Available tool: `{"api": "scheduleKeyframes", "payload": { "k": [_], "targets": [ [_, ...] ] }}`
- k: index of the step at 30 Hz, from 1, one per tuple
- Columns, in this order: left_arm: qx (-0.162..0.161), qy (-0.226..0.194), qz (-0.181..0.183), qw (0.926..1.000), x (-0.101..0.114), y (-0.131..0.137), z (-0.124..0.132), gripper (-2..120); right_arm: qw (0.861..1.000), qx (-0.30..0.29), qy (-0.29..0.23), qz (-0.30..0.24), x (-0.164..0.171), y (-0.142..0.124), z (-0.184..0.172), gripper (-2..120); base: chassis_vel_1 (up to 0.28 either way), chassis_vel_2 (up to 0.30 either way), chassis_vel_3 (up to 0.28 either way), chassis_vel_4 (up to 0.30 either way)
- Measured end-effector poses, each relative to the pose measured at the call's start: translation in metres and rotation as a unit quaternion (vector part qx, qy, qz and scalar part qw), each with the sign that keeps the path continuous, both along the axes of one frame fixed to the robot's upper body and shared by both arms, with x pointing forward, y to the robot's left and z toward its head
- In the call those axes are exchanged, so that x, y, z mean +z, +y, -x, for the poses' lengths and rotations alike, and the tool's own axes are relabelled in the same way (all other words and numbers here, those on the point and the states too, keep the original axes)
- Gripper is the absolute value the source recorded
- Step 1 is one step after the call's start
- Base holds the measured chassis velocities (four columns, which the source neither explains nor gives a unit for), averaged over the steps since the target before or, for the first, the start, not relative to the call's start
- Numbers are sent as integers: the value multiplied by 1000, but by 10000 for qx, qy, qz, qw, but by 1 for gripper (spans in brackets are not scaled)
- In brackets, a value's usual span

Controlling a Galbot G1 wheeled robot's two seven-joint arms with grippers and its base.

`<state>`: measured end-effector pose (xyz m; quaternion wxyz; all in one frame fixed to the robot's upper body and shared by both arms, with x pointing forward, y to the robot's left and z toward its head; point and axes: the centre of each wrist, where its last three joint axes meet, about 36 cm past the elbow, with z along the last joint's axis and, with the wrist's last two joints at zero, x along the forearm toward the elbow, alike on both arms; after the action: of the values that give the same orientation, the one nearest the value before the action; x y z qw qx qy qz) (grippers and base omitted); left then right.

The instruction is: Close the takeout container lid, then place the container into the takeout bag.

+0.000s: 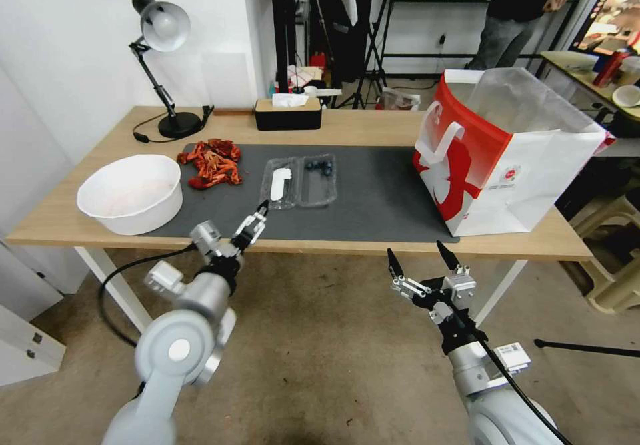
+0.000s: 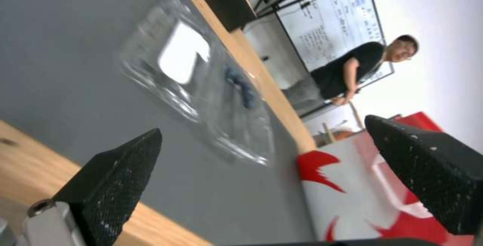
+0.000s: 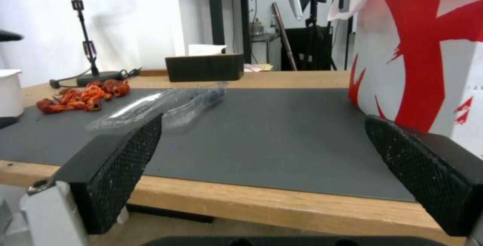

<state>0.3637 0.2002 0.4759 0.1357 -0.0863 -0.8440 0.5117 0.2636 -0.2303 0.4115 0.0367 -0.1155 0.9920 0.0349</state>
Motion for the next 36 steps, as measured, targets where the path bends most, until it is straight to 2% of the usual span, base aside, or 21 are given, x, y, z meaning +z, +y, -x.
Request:
{"api": "scheduleKeyframes", "payload": {
  "k": [3, 14, 23, 36],
  "targets": [
    [-134, 37, 200, 9997, 0, -8, -14, 100, 10000, -20, 52, 10, -1, 0, 5, 100, 0, 0, 0, 0],
    [-293, -12, 179, 9994, 7, -32, -58, 100, 9999, -52, 138, 63, -5, 1, 12, 100, 0, 0, 0, 0],
    [-327, 267, -83, 9991, -1, -43, -80, 100, 9997, -117, 168, 103, -10, -2, 13, 100, 0, 0, 0, 0],
    [-198, 556, -372, 9976, -16, -49, -104, 100, 9997, -152, 168, 132, -16, -4, 6, 100, 0, 0, 0, 0]
  ]
}}
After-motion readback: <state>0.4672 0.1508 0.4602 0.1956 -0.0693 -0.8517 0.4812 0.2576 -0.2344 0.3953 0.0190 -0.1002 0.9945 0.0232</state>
